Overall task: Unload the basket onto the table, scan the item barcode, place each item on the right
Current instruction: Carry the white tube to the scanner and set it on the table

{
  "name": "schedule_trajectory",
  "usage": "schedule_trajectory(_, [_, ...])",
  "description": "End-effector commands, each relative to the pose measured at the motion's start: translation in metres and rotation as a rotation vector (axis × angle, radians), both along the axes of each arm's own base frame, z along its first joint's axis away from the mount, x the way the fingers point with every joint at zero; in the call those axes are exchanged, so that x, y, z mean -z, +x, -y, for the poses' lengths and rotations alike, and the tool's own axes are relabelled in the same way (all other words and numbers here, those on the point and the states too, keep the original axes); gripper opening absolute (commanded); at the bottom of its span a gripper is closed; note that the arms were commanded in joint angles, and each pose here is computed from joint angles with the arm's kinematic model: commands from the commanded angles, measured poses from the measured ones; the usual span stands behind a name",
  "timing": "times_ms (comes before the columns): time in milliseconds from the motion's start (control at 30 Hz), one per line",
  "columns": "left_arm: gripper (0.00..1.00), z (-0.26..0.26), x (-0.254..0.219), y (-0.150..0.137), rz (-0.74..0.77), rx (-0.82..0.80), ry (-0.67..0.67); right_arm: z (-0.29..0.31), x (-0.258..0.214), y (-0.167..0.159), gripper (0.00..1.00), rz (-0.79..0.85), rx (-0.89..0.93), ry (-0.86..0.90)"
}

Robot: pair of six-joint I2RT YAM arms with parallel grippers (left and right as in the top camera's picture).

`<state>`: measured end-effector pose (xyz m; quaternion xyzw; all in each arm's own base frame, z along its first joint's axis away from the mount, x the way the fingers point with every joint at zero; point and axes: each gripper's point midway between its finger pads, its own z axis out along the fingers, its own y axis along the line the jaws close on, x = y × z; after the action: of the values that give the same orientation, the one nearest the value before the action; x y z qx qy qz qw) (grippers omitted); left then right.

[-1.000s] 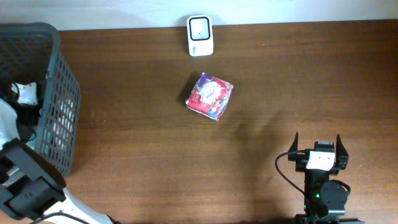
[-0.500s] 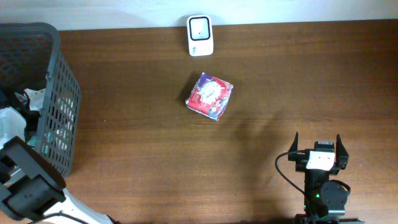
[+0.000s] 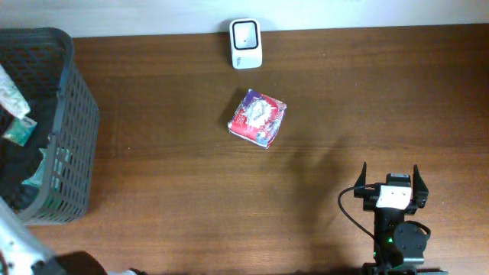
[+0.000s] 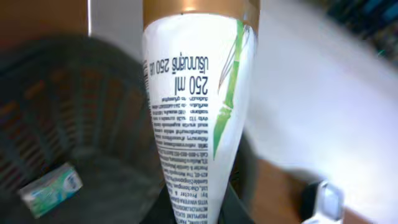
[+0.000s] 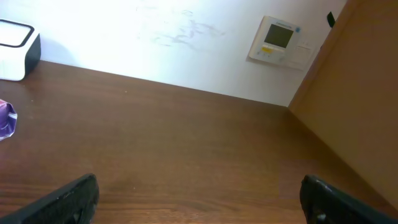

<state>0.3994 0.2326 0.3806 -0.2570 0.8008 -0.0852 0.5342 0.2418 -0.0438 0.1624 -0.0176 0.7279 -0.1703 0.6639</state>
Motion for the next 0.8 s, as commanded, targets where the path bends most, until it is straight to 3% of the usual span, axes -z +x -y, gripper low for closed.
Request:
schedule_trajectory(0, [0.00, 0.049, -0.093, -0.036, 0.239, -0.026, -0.155, 0.001, 0.004, 0.000, 0.99, -0.005, 0.010, 0.000])
schedule_trajectory(133, [0.00, 0.136, -0.125, -0.043, 0.298, 0.224, -0.152, 0.001, 0.003, 0.000, 0.98, -0.005, 0.010, 0.000])
schedule_trajectory(200, [0.00, 0.216, -0.112, -0.032, 0.240, 0.457, -0.122, 0.001, 0.004, 0.000, 0.99, -0.005, 0.010, 0.000])
schedule_trajectory(267, [0.00, 0.259, -0.089, -0.024, 0.159, 0.556, -0.070, 0.001, 0.003, 0.000, 0.99, -0.005, 0.010, 0.000])
schedule_trajectory(367, [0.00, 0.298, -0.021, -0.004, -0.091, 0.513, 0.009, 0.001, 0.003, 0.000, 0.98, -0.005, 0.010, 0.000])
schedule_trajectory(433, [0.00, 0.325, 0.024, 0.009, -0.222, 0.594, 0.150, 0.001, 0.004, 0.000, 0.99, -0.005, 0.010, 0.000])
schedule_trajectory(533, [0.00, 0.344, 0.085, 0.035, -0.374, 0.623, 0.259, 0.001, 0.004, 0.000, 0.99, -0.005, 0.010, 0.000])
schedule_trajectory(667, [0.00, 0.369, 0.195, 0.060, -0.625, 0.670, 0.280, 0.001, 0.004, 0.000, 0.98, -0.005, 0.010, 0.000])
schedule_trajectory(767, [0.00, 0.392, 0.267, 0.058, -0.780, 0.728, 0.287, 0.001, 0.004, 0.000, 0.99, -0.005, 0.010, 0.000])
